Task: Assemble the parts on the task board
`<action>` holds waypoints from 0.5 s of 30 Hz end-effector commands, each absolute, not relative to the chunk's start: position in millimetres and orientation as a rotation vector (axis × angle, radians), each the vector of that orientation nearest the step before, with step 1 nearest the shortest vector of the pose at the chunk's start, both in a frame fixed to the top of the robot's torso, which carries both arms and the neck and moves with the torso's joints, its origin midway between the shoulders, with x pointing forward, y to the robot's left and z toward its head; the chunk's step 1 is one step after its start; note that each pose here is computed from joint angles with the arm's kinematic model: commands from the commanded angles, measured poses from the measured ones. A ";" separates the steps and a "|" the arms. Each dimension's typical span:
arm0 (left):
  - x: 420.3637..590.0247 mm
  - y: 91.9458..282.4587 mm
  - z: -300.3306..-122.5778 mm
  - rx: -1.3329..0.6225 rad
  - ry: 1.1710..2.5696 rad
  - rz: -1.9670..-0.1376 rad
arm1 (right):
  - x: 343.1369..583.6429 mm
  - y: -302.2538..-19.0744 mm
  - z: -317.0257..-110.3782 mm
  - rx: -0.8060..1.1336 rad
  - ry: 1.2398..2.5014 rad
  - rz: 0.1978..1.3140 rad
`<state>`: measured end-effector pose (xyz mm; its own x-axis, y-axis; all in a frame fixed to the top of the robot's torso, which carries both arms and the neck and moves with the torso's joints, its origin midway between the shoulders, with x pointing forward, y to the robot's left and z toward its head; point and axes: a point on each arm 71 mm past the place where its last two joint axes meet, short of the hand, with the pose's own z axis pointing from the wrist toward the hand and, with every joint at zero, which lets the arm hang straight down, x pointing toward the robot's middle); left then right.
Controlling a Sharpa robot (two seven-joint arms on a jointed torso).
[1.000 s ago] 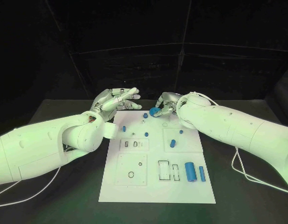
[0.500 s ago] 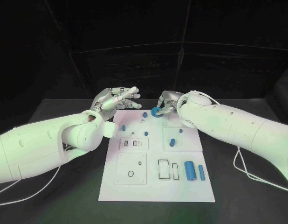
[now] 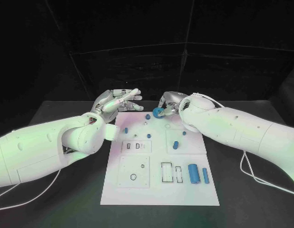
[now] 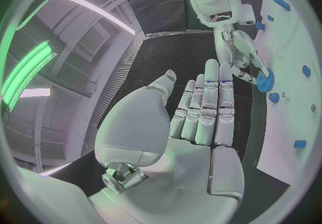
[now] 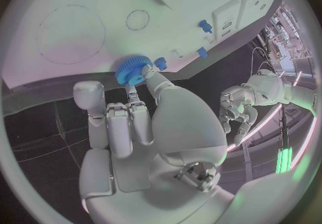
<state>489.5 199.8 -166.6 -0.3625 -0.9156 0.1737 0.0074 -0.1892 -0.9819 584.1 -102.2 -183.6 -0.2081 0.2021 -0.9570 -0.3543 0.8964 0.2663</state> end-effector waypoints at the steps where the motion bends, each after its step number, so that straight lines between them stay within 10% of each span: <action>1: 489.0 200.8 -165.4 -1.107 1.349 -1.656 | 579.4 -101.9 -171.9 -0.134 1.584 0.504; 15: 489.0 206.3 -165.0 -1.108 1.340 -1.644 | 551.3 -89.3 -155.8 -0.204 1.474 0.570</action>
